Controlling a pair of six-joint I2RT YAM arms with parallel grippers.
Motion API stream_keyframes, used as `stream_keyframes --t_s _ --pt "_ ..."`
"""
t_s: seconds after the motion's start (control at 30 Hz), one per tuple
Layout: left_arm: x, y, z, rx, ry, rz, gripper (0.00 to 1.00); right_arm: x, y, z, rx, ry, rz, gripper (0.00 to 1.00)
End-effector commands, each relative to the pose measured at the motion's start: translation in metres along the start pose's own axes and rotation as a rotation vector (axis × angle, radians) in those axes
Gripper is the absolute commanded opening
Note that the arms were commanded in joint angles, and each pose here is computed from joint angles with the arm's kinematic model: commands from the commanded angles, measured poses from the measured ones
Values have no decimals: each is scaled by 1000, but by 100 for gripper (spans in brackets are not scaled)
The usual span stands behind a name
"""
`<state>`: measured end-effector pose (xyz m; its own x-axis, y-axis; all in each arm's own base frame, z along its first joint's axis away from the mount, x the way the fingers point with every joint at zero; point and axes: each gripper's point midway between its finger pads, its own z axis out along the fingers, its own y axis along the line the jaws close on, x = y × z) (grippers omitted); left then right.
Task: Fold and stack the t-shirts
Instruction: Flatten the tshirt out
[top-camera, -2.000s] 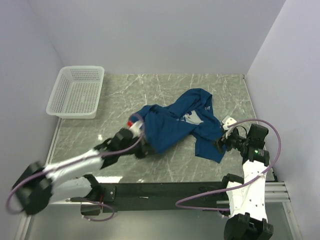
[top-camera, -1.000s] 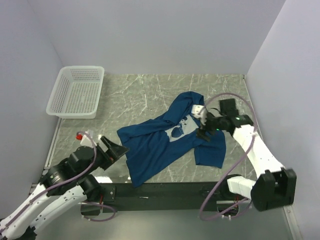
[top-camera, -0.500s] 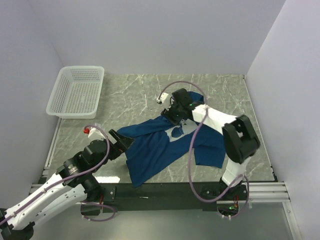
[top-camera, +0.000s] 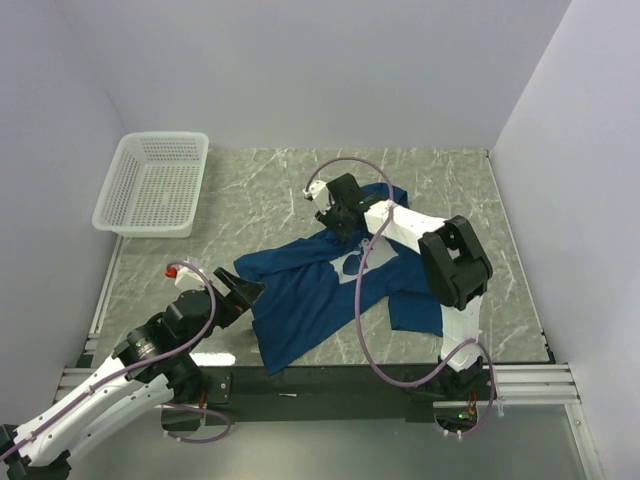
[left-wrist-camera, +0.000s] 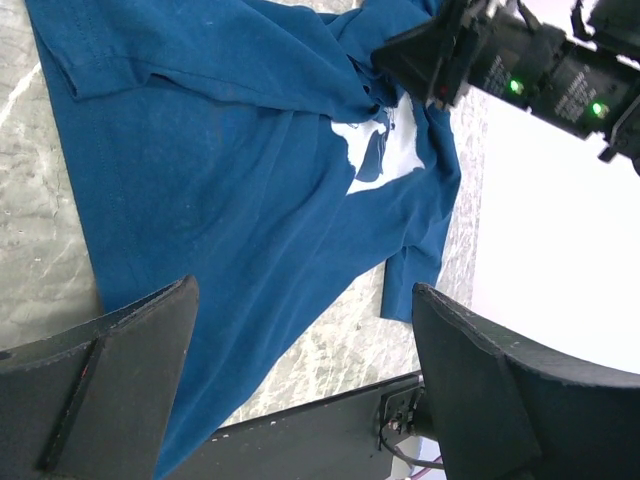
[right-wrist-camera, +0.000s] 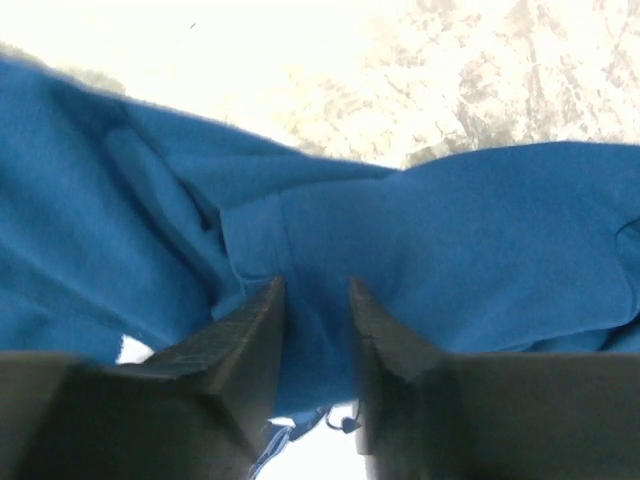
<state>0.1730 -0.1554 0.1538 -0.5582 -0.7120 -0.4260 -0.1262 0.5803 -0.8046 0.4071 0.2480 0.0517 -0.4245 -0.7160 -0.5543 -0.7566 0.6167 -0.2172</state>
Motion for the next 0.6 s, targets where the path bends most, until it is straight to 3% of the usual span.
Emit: stream_keyframes --t_s 0.0,0.13,0.57 --pt "-2 -8 1 26 -6 -18 93 -16 -8 2 22 2 31 31" --pt "-1 -7 2 16 -2 -8 93 -43 -27 -8 38 -67 64 1" --pt "2 -3 6 6 -1 -22 93 -121 -143 -65 181 -397 424 0"
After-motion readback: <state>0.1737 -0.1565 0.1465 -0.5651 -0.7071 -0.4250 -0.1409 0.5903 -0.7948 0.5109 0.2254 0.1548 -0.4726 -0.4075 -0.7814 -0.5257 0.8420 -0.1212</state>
